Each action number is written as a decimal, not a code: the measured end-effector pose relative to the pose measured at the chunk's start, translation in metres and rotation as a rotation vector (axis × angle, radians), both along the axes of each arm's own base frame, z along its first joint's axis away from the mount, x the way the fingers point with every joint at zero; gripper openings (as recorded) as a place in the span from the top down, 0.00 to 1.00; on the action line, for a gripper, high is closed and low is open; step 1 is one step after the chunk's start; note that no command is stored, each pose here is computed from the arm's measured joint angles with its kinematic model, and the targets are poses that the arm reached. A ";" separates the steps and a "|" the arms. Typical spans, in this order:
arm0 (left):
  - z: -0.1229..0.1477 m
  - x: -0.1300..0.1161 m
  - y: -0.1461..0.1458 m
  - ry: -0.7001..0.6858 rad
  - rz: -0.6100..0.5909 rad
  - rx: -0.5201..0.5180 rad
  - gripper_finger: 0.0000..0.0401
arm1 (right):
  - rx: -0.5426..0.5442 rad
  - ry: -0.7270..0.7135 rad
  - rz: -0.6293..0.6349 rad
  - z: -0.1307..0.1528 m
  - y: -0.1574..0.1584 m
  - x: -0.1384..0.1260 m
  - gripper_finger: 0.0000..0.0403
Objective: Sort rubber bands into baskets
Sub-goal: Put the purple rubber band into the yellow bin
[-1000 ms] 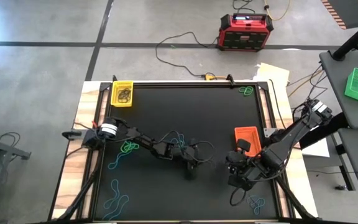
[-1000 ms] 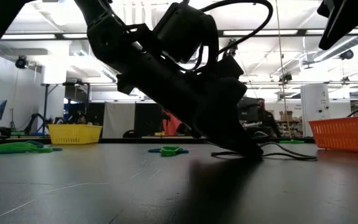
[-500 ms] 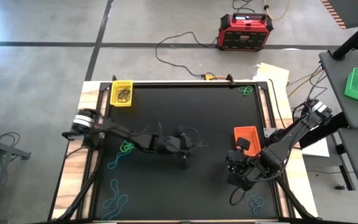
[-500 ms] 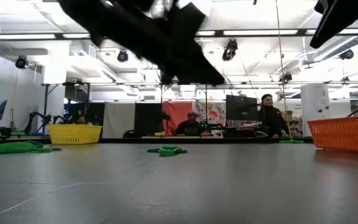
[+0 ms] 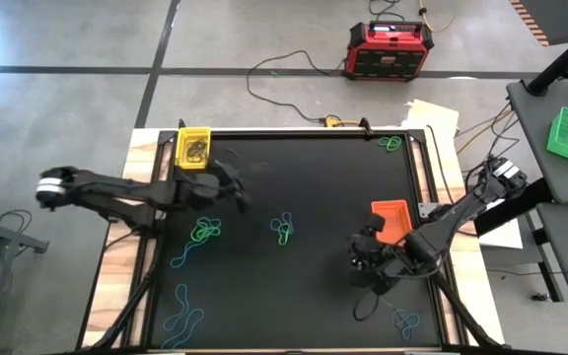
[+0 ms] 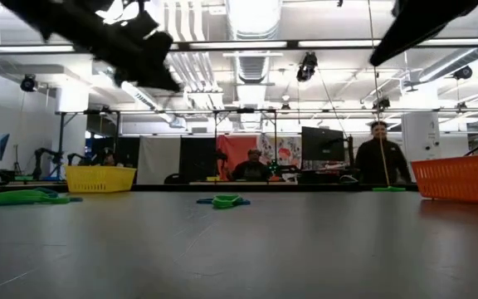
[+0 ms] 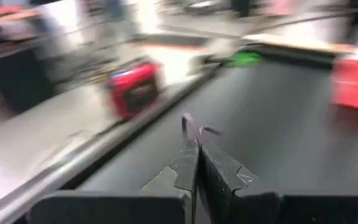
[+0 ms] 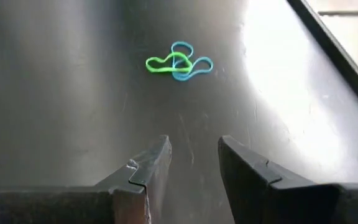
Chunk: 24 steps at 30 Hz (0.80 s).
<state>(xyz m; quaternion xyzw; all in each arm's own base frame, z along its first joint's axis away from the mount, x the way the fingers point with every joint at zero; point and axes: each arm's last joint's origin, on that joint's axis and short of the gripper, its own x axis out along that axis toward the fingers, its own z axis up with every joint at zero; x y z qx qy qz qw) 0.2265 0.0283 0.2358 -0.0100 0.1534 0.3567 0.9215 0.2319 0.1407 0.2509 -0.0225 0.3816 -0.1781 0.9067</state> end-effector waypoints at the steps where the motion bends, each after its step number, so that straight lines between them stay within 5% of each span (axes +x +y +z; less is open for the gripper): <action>1: -0.001 -0.010 0.006 0.014 0.080 0.003 1.00 | -0.004 -0.005 -0.003 0.000 -0.003 0.003 0.67; 7: -0.011 -0.057 0.046 0.118 0.468 -0.046 1.00 | 0.002 -0.020 -0.057 -0.001 -0.022 0.016 0.67; 10: -0.010 -0.069 0.068 0.108 0.599 -0.084 1.00 | 0.090 -0.007 -0.059 -0.001 -0.030 0.023 0.67; 18: -0.028 -0.092 0.125 0.177 0.812 -0.281 1.00 | 0.233 0.004 0.092 0.001 -0.035 0.037 0.67; 24: -0.034 -0.084 0.142 0.283 0.783 -0.416 1.00 | 0.235 0.015 0.104 0.001 -0.035 0.036 0.67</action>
